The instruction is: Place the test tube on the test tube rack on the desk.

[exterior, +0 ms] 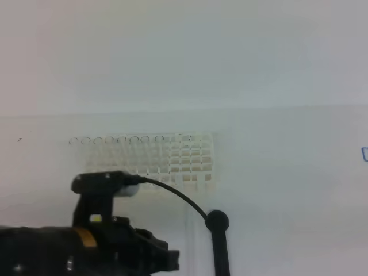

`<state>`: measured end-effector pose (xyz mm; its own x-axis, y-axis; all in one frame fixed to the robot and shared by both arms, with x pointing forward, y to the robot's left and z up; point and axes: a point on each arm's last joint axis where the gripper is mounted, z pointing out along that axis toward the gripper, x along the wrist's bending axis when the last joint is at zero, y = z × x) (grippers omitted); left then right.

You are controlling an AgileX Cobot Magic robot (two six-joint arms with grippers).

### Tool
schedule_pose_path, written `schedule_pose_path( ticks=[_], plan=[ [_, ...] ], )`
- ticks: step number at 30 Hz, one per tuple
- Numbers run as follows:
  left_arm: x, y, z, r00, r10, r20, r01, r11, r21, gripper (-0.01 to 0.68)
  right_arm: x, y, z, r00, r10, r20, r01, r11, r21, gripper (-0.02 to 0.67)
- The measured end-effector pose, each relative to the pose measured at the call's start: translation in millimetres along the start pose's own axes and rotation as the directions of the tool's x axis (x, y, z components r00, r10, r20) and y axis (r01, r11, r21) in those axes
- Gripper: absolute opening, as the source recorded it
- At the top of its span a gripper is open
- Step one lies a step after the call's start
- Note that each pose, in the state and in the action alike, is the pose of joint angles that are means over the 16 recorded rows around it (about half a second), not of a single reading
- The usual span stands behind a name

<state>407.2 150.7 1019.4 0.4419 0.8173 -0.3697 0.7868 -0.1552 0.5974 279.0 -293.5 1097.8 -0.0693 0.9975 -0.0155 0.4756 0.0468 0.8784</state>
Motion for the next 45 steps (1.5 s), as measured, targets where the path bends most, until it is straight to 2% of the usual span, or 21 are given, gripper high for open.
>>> schedule_pose_path(
  ticks=[7, 12, 16, 28, 45],
  plan=[
    [-20.2, 0.4, 43.0, 0.997, 0.066, -0.044, -0.059, 0.989, 0.136, 0.259, 0.2, -3.2, -0.1, 1.0, -0.005, -0.002, 0.005, 0.999, 0.035, -0.001],
    [-25.1, 4.4, 68.3, 0.994, 0.068, -0.08, -0.049, 0.973, 0.224, 0.398, 0.2, -4.4, -0.1, 1.0, -0.006, -0.003, 0.006, 0.999, 0.048, -0.001],
    [-25.8, 8.5, 84.9, 0.992, 0.056, -0.111, -0.025, 0.964, 0.264, 0.462, 0.2, -4.8, -0.1, 1.0, -0.006, -0.002, 0.006, 0.999, 0.053, -0.001],
    [-26.3, 16.9, 118.1, 0.983, 0.085, -0.166, -0.026, 0.944, 0.33, 0.472, 0.1, -5.2, -0.1, 1.0, -0.007, -0.002, 0.007, 0.998, 0.057, -0.001],
    [-16.7, 10.7, 135.7, 0.962, 0.132, -0.239, -0.026, 0.916, 0.401, 0.471, 0.2, -5.2, -0.1, 1.0, -0.01, -0.003, 0.01, 0.998, 0.057, -0.001]
  ],
)
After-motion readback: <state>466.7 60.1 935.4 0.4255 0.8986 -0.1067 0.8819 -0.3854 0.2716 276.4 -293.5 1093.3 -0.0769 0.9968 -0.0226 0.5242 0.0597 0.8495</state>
